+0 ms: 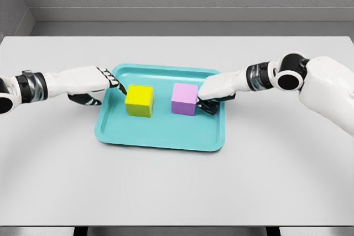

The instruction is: Push two cubes

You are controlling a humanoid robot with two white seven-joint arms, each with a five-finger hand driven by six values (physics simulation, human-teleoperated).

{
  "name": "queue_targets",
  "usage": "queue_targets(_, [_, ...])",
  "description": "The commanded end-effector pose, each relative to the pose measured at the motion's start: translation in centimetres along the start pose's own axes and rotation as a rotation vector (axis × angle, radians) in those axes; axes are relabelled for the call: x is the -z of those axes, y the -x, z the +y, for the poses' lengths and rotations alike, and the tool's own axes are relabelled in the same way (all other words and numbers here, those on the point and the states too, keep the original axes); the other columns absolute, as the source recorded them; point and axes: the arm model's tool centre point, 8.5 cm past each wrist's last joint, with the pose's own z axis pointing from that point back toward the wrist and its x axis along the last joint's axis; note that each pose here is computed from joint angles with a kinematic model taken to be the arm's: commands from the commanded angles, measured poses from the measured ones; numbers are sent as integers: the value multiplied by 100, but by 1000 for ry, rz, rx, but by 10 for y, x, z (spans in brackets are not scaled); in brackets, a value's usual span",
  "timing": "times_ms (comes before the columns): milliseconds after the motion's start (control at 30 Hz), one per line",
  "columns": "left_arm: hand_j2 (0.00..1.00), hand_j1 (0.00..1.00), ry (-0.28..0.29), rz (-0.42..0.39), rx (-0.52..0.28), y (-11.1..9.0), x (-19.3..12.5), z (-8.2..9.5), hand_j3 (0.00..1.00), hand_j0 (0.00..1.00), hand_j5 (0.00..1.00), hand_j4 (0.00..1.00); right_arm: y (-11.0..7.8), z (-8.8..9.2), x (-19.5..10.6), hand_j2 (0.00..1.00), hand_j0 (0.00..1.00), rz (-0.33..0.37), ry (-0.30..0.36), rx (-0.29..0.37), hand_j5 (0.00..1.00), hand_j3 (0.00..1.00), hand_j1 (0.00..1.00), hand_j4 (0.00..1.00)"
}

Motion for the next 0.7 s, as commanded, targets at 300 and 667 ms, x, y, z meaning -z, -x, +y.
queue_targets(300, [76,76,-8,-17,5,-8,14,1,76,76,76,76,29,9,-3,12,12,103,-54,12,12,12,12,12])
queue_targets(667, [76,76,-14,-43,26,-18,11,2,76,76,76,76,28,2,4,12,12,106,-58,-6,12,12,12,12])
